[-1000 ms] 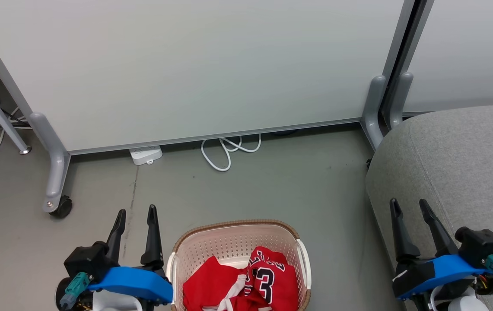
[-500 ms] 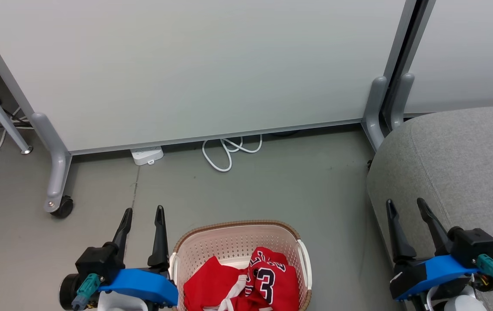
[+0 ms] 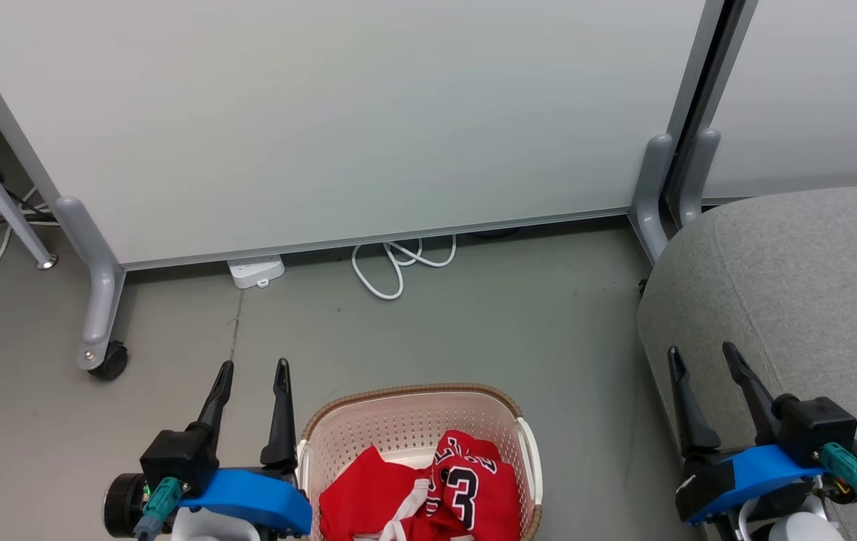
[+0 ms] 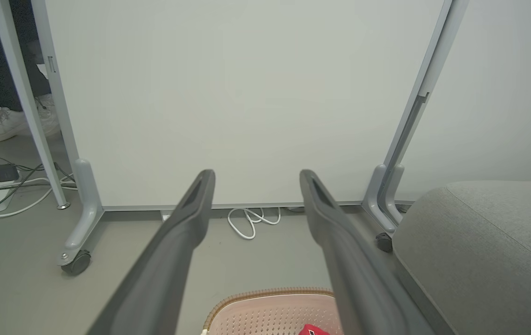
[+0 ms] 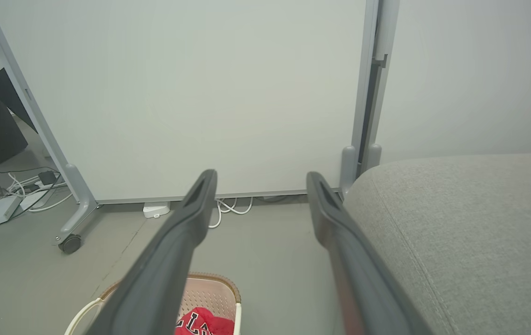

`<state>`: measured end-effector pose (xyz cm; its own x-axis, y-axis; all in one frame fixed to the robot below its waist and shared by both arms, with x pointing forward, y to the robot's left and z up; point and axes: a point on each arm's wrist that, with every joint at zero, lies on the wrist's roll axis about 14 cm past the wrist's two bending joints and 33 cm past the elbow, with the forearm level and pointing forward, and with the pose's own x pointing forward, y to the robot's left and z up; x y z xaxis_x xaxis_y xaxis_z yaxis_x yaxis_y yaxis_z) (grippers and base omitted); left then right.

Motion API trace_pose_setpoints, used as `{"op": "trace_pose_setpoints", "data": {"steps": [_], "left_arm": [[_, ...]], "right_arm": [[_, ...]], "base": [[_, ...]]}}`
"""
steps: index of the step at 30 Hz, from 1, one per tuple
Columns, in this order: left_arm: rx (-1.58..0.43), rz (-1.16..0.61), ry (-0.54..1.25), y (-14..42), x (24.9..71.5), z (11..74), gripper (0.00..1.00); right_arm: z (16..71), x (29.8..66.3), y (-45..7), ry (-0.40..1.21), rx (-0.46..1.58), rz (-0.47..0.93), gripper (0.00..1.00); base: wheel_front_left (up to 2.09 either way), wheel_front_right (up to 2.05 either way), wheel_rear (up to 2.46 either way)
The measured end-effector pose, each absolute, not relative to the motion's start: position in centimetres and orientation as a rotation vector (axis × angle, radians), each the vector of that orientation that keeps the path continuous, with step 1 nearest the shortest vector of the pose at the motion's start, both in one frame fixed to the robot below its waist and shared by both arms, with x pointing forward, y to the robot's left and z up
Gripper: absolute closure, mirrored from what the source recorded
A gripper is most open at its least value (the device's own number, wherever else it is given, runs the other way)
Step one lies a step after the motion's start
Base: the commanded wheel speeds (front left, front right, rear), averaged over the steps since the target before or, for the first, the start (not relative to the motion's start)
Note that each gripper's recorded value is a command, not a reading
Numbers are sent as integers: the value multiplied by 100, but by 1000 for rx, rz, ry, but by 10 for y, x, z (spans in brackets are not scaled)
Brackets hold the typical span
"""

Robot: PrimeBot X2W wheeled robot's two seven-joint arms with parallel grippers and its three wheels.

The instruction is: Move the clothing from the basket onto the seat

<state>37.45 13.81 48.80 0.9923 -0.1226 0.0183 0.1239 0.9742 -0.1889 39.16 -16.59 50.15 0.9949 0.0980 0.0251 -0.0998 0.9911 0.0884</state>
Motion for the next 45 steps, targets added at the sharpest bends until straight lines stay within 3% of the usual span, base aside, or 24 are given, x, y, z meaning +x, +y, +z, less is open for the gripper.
{"op": "trace_pose_setpoints", "data": {"steps": [11,19,27,32,45], "left_arm": [[-194,-127,4,137,376,485,0],[-128,-224,95,119,395,456,0],[-17,-358,299,99,430,392,0],[82,-459,539,88,436,325,0],[252,-712,915,66,439,188,0]], "right_arm": [[501,392,-165,-18,94,101,0],[511,409,-159,-50,100,123,0],[516,446,-153,-84,84,152,0],[505,471,-152,-79,77,164,0],[431,505,-175,44,67,124,0]], "base": [[0,0,0],[0,0,0],[0,0,0],[0,0,0],[0,0,0]]}}
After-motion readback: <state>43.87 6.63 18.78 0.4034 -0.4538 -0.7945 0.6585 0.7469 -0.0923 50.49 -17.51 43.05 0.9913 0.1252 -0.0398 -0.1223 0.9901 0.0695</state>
